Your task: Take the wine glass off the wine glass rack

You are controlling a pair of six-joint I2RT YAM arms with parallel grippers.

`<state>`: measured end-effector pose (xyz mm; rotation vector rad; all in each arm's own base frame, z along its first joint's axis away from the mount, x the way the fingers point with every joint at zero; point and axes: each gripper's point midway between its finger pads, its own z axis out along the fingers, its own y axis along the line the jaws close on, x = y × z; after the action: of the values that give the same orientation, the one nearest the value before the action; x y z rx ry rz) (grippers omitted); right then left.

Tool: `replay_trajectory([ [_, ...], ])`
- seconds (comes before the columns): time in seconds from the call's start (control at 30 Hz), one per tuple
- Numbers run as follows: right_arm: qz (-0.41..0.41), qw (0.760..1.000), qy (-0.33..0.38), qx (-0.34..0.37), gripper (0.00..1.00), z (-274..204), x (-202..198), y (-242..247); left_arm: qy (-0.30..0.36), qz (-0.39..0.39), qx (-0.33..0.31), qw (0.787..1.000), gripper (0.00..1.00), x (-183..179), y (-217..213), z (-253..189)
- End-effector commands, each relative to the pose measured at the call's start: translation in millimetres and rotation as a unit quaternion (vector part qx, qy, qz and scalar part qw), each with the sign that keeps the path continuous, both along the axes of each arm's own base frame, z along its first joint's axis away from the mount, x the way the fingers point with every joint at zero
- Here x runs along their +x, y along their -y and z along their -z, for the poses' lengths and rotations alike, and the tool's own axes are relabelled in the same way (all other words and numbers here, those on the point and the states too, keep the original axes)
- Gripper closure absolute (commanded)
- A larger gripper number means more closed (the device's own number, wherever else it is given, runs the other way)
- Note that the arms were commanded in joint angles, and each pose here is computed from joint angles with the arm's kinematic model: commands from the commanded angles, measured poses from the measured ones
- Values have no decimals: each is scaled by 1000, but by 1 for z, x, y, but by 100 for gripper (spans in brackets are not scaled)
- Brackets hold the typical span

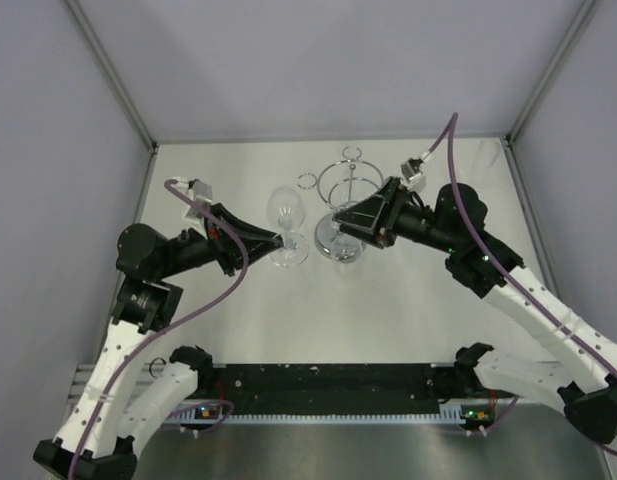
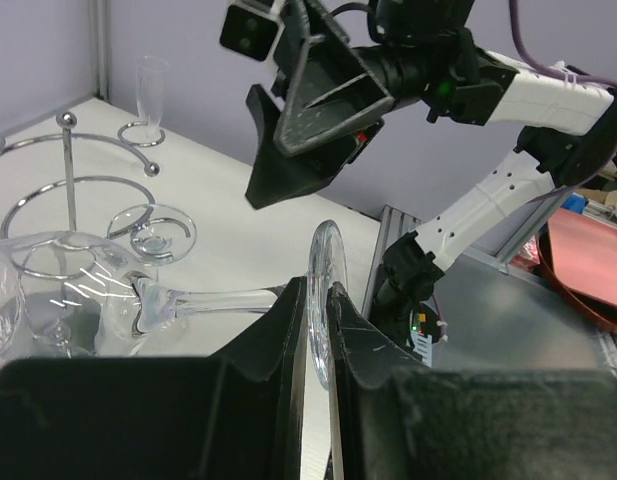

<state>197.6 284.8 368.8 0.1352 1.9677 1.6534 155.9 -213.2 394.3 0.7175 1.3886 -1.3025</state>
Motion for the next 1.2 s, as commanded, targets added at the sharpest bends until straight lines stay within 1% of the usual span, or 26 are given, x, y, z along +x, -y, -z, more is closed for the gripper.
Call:
replay_trajectory([
  [0.0,9,998,-17,63,42,-22,12,-25,154,1,-26,988,100,-19,-5,-39],
  [0.17,0,997,-38,69,42,-16,20,-47,170,0,-21,985,100,-19,-5,-38],
  [0.43,-41,995,-42,80,42,-23,15,-76,184,-4,-17,983,100,-14,-4,-31],
  [0.73,-57,993,-32,102,42,-33,5,-89,184,-3,-11,983,100,-15,-4,-24],
  [1.0,-80,990,-39,112,42,-36,-4,-105,185,-3,-9,983,100,-15,-4,-23],
  [1.17,-95,988,-39,118,45,-40,-10,-113,186,-5,-8,983,100,-15,-4,-22],
])
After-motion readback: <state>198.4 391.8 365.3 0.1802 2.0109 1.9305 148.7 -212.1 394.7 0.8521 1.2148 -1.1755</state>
